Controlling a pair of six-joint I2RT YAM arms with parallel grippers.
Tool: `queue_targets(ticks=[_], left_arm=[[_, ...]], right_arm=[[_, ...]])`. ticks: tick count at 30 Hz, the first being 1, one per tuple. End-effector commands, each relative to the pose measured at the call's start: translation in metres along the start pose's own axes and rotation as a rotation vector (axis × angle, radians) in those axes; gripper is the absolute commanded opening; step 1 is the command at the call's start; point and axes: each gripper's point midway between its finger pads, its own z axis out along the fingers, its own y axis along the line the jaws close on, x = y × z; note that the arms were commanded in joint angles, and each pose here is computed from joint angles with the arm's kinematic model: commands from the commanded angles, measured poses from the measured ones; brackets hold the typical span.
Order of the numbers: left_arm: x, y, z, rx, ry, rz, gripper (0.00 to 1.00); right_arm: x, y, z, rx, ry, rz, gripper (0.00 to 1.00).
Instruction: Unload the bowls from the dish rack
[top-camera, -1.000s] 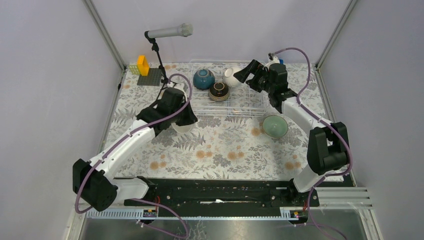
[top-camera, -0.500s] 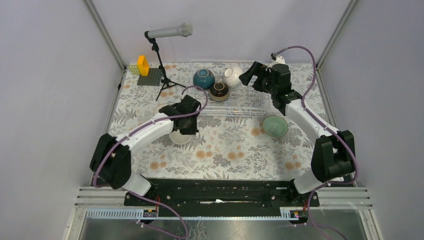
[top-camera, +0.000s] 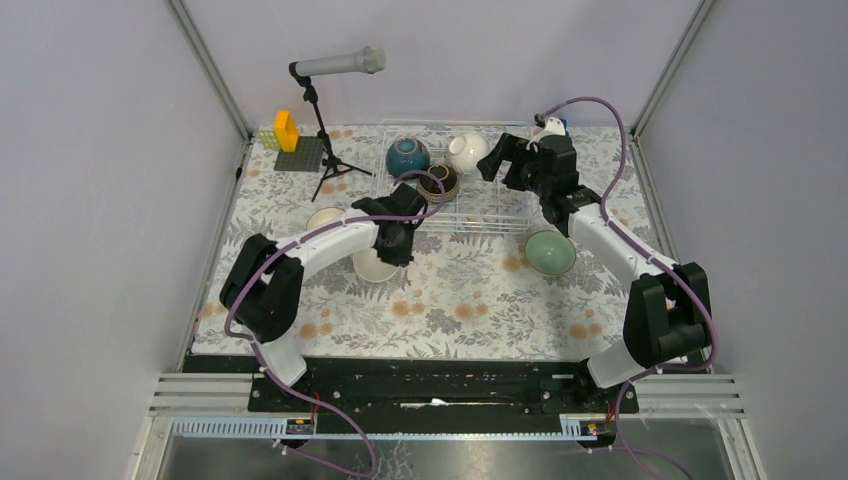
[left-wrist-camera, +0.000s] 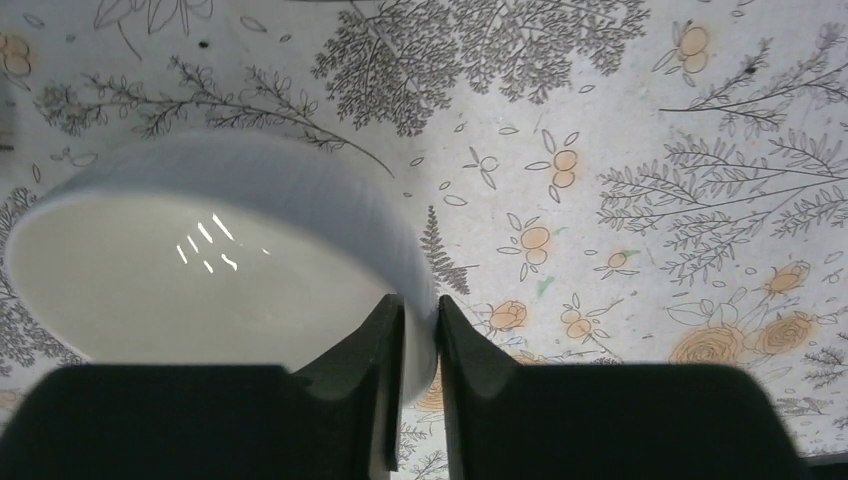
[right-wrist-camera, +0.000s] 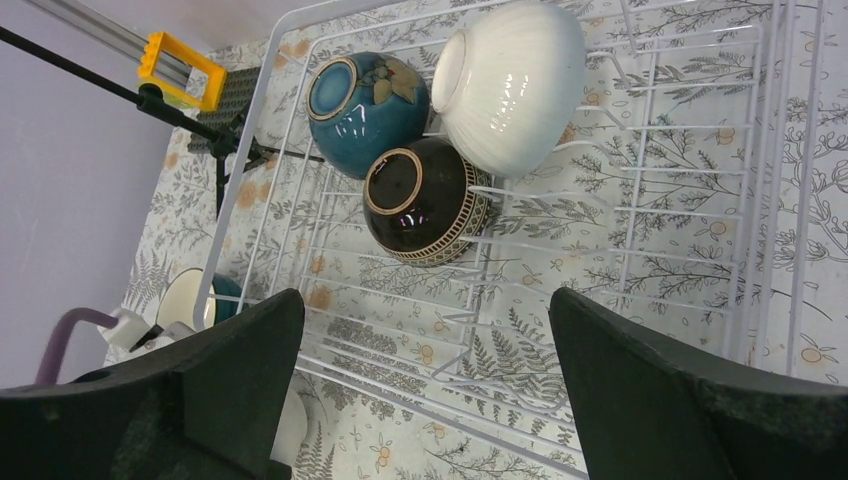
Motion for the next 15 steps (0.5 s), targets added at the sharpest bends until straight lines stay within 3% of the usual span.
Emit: queue_targets(ticks=[1, 8, 15], left_arm=[[-0.026, -0.012, -0.009, 0.023, -0.07, 0.023, 0.26], [-0.032, -0.014, -0.017, 0.03, -0.094, 0.022, 0.51], [-0.036, -0.012, -0.044, 0.066, -0.181, 0.012, 0.57]], right_arm=[[-0.006, 0.0, 0.0, 0.003, -0.043, -0.029, 1.0], [0.0, 0.003, 0.007, -0.019, -0.013, -0.027, 1.0], [0.004, 0.001, 0.025, -0.009, 0.019, 0.009, 1.0]])
